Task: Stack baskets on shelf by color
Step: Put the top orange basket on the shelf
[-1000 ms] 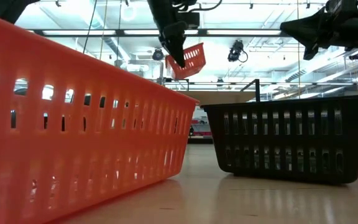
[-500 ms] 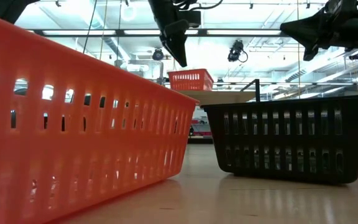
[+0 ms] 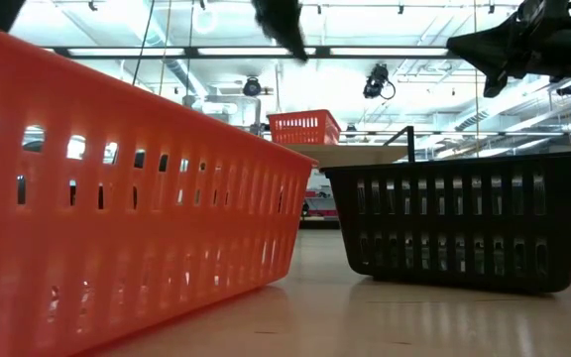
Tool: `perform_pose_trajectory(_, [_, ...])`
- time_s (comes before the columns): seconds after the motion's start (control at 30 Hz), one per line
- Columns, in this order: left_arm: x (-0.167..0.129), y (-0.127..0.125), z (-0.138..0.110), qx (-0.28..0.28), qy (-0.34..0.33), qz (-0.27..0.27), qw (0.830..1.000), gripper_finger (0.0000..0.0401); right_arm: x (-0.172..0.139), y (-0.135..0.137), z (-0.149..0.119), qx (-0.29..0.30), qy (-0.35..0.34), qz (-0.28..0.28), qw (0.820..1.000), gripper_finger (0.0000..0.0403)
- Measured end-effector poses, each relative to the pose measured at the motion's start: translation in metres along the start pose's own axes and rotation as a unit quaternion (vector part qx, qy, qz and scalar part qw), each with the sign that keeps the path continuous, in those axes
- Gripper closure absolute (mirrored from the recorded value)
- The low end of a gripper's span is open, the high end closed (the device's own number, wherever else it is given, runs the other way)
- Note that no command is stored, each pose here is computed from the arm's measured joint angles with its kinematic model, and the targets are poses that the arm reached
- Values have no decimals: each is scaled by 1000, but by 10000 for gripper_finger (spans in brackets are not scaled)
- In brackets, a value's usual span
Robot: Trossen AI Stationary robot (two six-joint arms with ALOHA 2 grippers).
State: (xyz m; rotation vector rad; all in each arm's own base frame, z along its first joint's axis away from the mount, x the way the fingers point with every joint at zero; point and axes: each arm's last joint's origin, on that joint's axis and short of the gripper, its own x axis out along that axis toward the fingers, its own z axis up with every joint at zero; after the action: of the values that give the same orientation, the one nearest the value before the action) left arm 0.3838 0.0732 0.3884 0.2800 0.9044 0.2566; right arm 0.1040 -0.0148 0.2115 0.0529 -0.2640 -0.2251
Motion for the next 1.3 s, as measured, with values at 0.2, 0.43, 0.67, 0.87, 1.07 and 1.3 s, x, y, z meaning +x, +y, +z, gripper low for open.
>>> perform_pose_trajectory(0.2, [-39,12,1,-56,-146,-25,987,284,1,1,-11,-20,56,21,998,381])
perform_pose_trajectory(0.43, [-34,-2,-43,-77,-212,-16,974,284,4,2,-13,-20,61,29,998,379])
perform_pose_trajectory(0.67, [-58,-11,-96,-122,-323,26,938,285,12,2,-4,-28,68,25,997,360])
perform_pose_trajectory(0.87, [-85,-12,-125,-138,-346,58,926,285,42,0,26,-58,118,-5,991,321])
perform_pose_trajectory(1.07, [-102,-12,-151,-126,-352,113,920,285,87,-6,44,-85,191,-35,977,280])
perform_pose_trajectory(1.3, [-107,-7,-183,-138,-377,162,901,284,147,-21,48,-101,238,-54,965,261])
